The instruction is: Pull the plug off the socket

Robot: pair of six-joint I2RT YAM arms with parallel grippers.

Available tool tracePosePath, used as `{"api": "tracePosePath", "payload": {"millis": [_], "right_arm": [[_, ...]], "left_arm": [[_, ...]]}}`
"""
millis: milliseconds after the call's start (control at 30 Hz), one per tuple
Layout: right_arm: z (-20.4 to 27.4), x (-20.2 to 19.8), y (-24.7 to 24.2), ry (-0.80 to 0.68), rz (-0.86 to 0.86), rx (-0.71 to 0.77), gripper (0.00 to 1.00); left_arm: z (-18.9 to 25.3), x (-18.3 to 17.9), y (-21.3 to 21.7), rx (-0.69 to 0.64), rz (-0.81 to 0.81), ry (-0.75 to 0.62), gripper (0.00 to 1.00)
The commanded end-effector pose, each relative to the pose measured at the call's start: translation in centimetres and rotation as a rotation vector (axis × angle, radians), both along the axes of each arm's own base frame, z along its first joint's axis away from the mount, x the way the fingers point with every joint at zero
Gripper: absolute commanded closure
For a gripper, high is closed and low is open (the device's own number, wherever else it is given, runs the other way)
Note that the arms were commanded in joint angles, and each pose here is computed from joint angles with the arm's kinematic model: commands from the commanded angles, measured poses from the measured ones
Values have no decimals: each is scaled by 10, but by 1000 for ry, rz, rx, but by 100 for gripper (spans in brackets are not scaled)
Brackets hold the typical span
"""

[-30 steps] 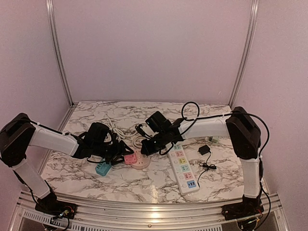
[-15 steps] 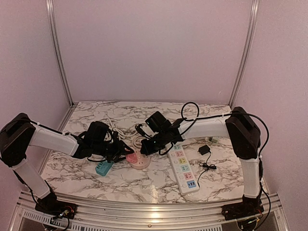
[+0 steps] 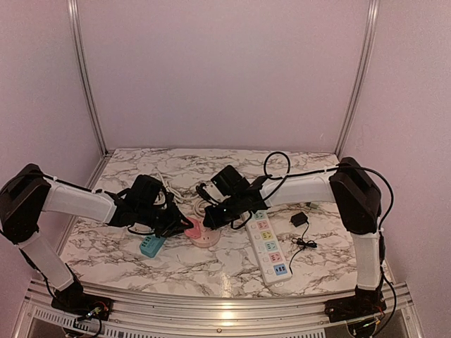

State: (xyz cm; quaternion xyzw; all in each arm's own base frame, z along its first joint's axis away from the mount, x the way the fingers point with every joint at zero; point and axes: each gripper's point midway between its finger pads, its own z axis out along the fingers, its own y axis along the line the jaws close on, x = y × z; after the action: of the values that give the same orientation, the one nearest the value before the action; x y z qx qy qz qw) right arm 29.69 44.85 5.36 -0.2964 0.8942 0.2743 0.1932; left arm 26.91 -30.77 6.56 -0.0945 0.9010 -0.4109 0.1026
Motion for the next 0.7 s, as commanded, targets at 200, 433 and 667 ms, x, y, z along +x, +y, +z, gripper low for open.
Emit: {"api": "tracePosePath", "payload": {"millis": [200,433,667], "right_arm": [[-38,-5,-20,16,-41,-123,94],[-52,-5,-36,-6,-59,-208,95],[-60,-11,-35,-32,-46,-263,96]], "left_arm": [[6,2,-4,42,-47,-15,100],[20,7,-13,-20,-47,-38,100],[28,10,-19,-57,-47,-49,100]]}}
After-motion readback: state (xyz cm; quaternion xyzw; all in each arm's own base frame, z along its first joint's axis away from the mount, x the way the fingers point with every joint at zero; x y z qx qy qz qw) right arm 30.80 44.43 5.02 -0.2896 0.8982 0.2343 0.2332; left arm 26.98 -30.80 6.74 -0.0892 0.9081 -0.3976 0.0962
